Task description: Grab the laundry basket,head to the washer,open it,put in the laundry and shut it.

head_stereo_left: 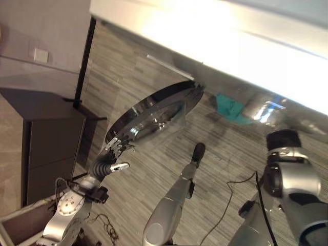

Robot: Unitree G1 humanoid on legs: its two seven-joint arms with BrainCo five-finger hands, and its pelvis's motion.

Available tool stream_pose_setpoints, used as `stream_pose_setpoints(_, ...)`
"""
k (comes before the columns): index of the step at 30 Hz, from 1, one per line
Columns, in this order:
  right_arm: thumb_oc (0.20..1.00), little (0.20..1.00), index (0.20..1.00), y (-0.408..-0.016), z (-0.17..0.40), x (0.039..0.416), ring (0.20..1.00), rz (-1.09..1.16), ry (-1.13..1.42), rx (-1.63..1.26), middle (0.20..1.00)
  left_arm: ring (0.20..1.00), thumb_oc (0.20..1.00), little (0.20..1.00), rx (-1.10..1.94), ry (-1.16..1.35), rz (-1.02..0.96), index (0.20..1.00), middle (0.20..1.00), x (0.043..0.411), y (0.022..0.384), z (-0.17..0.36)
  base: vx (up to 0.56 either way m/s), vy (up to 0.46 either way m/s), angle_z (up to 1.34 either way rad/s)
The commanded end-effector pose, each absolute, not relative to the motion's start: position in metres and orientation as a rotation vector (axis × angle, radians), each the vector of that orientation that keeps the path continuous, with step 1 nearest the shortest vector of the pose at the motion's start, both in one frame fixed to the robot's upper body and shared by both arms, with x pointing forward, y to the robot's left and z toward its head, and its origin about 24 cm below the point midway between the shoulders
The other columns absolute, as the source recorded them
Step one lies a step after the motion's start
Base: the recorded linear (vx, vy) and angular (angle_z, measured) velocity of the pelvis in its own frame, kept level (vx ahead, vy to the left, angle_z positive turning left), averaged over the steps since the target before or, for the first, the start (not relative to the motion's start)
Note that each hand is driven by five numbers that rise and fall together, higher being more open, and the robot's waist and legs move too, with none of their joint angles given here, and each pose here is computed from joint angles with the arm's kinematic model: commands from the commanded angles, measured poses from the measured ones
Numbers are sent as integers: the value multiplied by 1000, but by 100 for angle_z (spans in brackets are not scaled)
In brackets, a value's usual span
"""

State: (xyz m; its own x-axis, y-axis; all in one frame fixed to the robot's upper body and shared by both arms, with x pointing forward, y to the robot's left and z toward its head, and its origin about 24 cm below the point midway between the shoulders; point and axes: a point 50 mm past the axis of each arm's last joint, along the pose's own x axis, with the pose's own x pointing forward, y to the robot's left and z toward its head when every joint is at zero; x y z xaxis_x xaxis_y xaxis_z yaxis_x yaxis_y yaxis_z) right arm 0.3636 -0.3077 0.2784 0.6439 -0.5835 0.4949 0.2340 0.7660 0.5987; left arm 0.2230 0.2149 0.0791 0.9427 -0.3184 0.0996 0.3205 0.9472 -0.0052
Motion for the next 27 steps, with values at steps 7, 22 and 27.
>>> stream_pose_setpoints(7, 200, 200, 200, -249, 532, 194, 200, -132, -1664, 64, 200, 1000, 1000, 1000, -7, -94, -310, 1000, 1000, 215, 219, 84, 24, -50, 7)
stream_pose_setpoints(22, 1000, 1000, 1000, -336, 407, 349, 1000, -682, -377, -309, 1000, 1000, 1000, 1000, 43, -63, -280, 1000, 1000, 202, 234, 96, -13, -18, 1)
stream_pose_setpoints(27, 1000, 1000, 1000, -327, 400, 358, 1000, -620, -288, -657, 1000, 1000, 1000, 1000, 9, -23, -337, 1000, 1000, 192, 234, 97, -15, 6, -9)
